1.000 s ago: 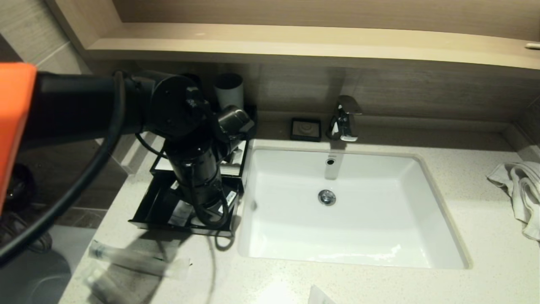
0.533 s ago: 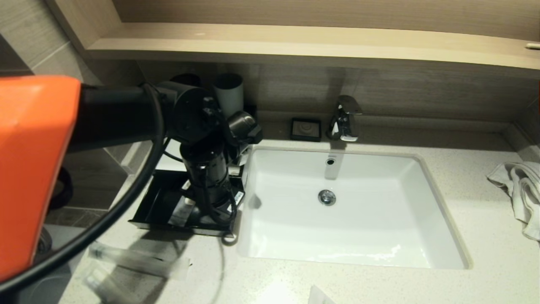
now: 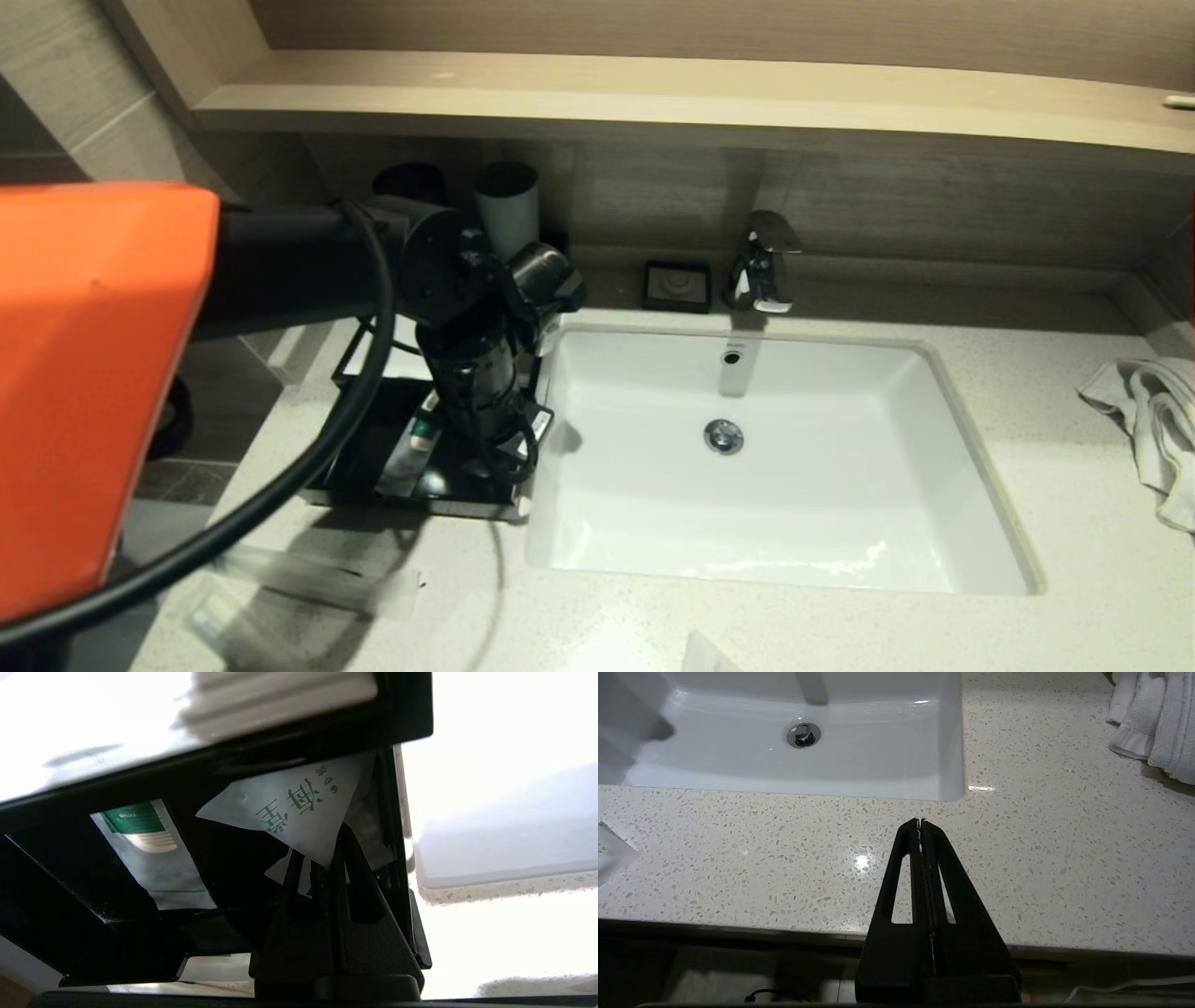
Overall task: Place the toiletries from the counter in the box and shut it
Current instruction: Place the bathroom toiletry into the drawer
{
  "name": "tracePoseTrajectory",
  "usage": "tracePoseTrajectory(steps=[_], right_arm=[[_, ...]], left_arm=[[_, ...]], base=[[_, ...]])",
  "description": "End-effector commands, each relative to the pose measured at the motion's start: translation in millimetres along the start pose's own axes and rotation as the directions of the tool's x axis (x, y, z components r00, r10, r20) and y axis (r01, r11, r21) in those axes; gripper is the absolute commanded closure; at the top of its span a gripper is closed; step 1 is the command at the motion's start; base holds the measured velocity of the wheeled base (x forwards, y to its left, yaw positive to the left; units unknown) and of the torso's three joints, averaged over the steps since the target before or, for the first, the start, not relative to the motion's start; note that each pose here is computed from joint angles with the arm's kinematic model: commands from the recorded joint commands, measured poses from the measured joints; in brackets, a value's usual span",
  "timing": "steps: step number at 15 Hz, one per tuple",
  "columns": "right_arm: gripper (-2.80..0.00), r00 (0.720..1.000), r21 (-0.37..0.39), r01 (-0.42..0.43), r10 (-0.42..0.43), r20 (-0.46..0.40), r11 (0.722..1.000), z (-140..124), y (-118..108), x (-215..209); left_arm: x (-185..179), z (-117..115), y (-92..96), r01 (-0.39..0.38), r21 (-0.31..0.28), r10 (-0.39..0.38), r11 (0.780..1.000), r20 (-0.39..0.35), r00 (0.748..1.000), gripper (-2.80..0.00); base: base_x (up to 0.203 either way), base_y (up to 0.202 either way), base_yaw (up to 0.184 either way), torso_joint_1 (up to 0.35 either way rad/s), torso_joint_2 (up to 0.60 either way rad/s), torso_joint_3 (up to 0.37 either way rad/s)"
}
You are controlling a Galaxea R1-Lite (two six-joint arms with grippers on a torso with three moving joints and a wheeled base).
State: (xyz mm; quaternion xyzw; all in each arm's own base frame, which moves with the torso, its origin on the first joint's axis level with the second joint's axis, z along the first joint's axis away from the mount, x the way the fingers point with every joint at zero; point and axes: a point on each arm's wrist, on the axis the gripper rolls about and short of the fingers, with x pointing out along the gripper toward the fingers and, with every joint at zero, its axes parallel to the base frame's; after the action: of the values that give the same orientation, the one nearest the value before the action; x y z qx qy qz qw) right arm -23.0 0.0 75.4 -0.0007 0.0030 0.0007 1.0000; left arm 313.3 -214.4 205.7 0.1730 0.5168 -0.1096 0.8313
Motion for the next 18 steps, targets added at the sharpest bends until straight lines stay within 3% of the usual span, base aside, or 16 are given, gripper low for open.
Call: tracePoseTrajectory(steps=[1, 7, 18], right_arm=[[0.0, 1.0, 0.0, 0.0, 0.0, 0.0, 1.0, 0.0, 0.0, 0.0], [0.0, 1.0, 0.0, 0.0, 0.0, 0.0, 1.0, 0.0, 0.0, 0.0], [0.0, 1.0, 0.0, 0.0, 0.0, 0.0, 1.0, 0.0, 0.0, 0.0]], left_arm=[[1.6, 1.6, 2.1, -0.005, -0.01, 0.005, 1.0, 0.007, 1.0, 0.0], [5.1, 14.2, 22.0, -0.074, -0.015, 0.075, 0.997, 0.102, 0.992, 0.0], [4.2, 18.7, 23.9, -0.074, -0.011, 0.075, 0.997, 0.144, 0.987, 0.0]], base=[[0.0, 0.0, 0.0, 0.0, 0.0, 0.0], [0.0, 0.0, 0.0, 0.0, 0.0, 0.0], [0.0, 0.0, 0.0, 0.0, 0.0, 0.0]])
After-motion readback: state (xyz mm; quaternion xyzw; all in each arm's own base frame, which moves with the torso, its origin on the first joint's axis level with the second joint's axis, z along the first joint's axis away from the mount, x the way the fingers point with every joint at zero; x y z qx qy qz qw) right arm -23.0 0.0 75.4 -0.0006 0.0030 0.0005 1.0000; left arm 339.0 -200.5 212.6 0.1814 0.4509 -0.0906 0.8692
